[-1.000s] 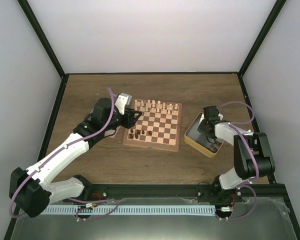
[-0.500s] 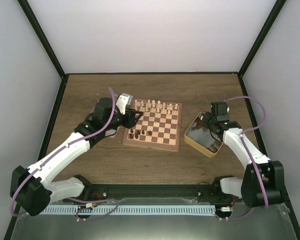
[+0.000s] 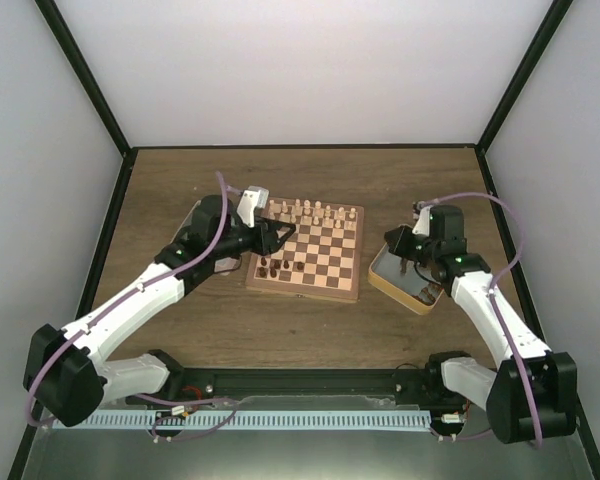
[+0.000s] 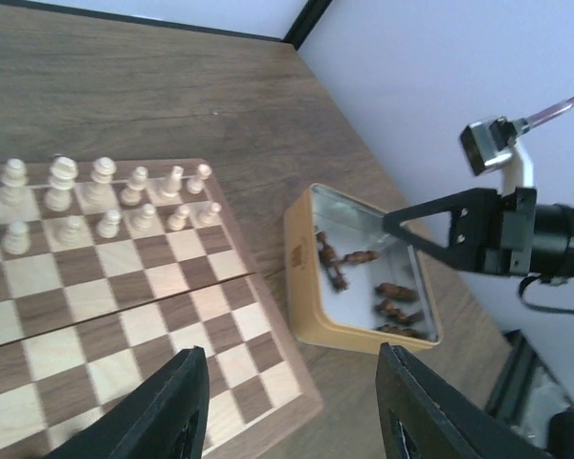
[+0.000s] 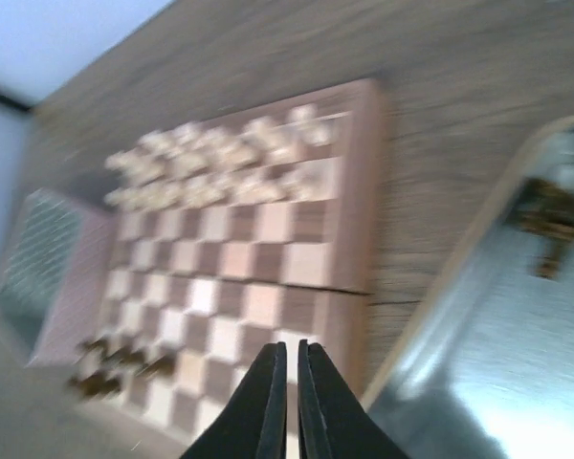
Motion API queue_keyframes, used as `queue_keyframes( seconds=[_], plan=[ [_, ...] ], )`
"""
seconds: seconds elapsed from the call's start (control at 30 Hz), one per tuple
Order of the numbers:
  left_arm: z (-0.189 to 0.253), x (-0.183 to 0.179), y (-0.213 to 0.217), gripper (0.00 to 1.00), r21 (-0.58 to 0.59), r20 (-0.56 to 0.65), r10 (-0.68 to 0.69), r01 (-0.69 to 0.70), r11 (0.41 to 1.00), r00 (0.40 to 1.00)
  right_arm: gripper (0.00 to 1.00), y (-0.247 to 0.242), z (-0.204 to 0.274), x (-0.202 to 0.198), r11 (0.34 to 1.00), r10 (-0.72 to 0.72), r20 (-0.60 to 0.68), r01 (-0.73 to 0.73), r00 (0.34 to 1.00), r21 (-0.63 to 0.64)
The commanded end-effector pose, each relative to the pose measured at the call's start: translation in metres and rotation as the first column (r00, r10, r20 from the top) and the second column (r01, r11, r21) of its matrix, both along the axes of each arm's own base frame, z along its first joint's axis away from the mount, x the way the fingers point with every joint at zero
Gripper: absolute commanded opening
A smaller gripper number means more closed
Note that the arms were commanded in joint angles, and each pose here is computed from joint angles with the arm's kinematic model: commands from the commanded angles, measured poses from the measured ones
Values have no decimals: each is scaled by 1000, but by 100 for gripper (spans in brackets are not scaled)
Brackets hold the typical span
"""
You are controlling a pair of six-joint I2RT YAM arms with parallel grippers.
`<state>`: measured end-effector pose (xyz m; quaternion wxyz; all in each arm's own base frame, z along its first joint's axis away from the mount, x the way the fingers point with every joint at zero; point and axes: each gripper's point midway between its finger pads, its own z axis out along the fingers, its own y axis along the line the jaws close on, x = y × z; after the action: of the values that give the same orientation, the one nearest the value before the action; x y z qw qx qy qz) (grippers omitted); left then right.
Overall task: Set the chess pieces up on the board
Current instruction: Pick up the chess piece from the storage box.
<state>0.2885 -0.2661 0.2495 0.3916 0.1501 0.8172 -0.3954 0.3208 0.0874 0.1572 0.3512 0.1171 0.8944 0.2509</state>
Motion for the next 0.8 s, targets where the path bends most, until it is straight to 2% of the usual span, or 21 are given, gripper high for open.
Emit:
queue_keyframes(
  seconds=[0.0,0.13,0.2,0.27,0.3,0.33,0.4,0.47,0.57,0.77],
  plan=[
    [18,-5,-18,51,-162,-65,-46,35,986,997,4,68,55,-23,892,372,256,-420,892,167],
    [28,-12,-28,54,-258,-99,-101,73,963,990,3,100,85,-47,777,501,399,-602,768,183],
    [30,-15,-31,55,-284,-106,-120,86,955,987,6,103,91,-44,785,490,414,-595,767,174],
    [26,-14,-30,55,-281,-113,-107,71,957,988,11,87,78,-24,876,387,332,-456,860,159],
    [23,-13,-29,55,-272,-114,-95,61,960,989,18,70,64,-10,938,282,254,-322,925,131],
    [20,-11,-27,55,-259,-115,-80,48,965,990,22,40,45,6,990,115,172,-126,978,57],
    [16,-10,-24,55,-234,-109,-59,32,972,992,31,-5,15,13,989,-121,49,124,991,-80],
    [12,-8,-21,55,-213,-104,-40,17,977,994,37,-37,-14,6,944,-283,-36,271,959,-189],
    [11,-7,-19,55,-199,-96,-33,13,980,995,39,-53,-47,-3,913,-356,-118,317,927,-258],
    [6,-5,-20,55,-183,-100,-30,12,983,995,42,-52,-86,1,910,-357,-201,290,912,-296]
  ],
)
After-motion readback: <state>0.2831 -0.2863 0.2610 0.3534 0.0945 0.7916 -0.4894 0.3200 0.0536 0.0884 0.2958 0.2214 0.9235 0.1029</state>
